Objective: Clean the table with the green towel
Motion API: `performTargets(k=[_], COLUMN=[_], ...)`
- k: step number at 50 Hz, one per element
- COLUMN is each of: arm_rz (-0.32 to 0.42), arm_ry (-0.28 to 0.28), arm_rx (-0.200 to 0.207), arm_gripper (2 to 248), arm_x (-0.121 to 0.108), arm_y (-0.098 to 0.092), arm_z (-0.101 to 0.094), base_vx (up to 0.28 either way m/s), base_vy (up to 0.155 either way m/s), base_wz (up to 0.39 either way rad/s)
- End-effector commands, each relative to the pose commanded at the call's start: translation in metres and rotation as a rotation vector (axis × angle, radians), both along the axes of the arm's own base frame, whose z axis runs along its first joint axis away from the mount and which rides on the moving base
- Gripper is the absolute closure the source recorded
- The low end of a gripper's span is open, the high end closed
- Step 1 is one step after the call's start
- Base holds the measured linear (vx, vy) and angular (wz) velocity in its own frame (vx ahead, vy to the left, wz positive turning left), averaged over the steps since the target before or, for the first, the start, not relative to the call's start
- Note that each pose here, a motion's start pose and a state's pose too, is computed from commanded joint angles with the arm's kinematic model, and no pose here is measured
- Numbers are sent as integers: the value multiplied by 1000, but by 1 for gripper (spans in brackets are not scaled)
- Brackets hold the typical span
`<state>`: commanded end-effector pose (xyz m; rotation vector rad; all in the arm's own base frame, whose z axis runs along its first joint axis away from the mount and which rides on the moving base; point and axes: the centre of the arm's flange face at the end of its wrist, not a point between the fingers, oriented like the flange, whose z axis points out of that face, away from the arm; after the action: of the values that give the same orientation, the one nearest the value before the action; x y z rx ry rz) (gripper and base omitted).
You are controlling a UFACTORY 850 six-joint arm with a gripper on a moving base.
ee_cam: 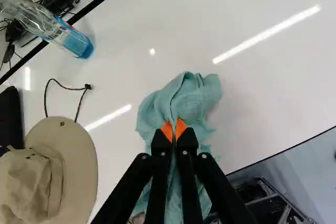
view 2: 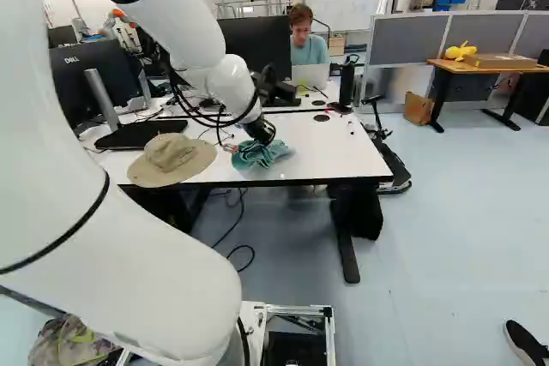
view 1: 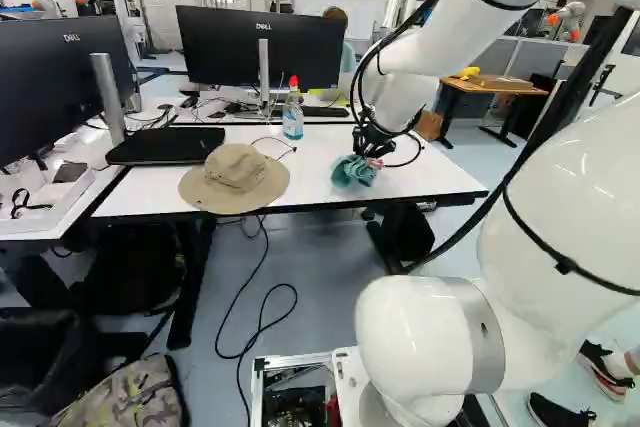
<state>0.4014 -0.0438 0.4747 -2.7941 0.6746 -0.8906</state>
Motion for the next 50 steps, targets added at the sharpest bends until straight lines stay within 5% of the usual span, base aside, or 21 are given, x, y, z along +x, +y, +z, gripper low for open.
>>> performTargets(k=[28, 50], arm_rz=[0, 5], arm_ry=[-2, -53], arm_rx=[0, -6], arm_gripper=[223, 223], arm_x=[0, 13], arm_y=[0, 1], arm_z=[1, 25], base_vx=[0, 0], base_vy=[0, 0], base_wz=[0, 0])
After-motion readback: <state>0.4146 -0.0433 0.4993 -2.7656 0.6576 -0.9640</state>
